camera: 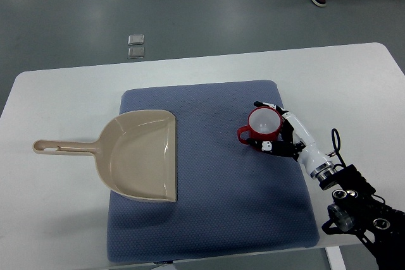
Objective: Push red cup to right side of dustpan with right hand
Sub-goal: 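Cup the right hand around the red mug's rim and body, then push the red mug with the right hand toward the dustpan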
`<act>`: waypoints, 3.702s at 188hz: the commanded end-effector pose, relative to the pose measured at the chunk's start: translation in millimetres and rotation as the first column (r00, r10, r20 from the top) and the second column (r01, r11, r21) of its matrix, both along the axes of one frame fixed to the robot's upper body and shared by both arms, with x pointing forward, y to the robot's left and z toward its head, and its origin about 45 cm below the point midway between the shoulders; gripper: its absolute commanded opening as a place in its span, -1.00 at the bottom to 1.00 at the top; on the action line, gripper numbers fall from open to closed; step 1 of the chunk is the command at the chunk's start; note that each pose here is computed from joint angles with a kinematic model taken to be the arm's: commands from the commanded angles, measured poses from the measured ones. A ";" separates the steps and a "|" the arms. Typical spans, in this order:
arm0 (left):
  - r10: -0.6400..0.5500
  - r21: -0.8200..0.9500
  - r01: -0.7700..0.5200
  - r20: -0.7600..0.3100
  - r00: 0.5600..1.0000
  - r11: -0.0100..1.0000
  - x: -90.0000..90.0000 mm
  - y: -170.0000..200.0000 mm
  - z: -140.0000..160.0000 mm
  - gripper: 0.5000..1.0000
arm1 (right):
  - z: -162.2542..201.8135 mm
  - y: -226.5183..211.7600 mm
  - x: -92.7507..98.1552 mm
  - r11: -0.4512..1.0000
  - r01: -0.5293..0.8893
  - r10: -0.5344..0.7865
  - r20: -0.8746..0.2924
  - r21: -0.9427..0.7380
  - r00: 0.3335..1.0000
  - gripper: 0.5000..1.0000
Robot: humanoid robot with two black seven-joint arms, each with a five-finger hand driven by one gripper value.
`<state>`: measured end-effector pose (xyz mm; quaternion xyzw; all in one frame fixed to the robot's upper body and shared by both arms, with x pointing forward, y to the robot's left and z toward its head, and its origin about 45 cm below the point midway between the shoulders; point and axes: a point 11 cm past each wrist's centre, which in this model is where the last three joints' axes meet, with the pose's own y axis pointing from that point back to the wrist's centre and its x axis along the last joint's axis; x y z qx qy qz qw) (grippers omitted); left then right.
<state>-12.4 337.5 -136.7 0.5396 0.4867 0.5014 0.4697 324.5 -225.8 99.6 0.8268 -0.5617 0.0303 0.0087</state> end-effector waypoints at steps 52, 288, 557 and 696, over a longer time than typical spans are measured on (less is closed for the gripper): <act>0.000 0.000 0.000 0.000 1.000 1.000 0.0 0.0 0.0 1.00 | -0.8 -1.5 7.7 1.000 0.031 -0.031 0.000 -0.004 1.000 0.71; 0.000 0.000 0.000 0.000 1.000 1.000 0.0 0.0 0.0 1.00 | -7.0 31.1 1.0 0.992 0.033 -0.027 -0.048 0.120 0.998 0.71; 0.000 0.000 0.000 0.000 1.000 1.000 0.0 0.0 0.0 1.00 | -14.1 75.5 -13.5 0.992 -0.025 0.033 -0.062 0.125 0.997 0.70; 0.000 0.000 0.000 0.000 1.000 1.000 0.0 0.0 0.0 1.00 | -12.6 85.0 -13.3 0.994 -0.052 0.057 -0.050 0.095 0.997 0.70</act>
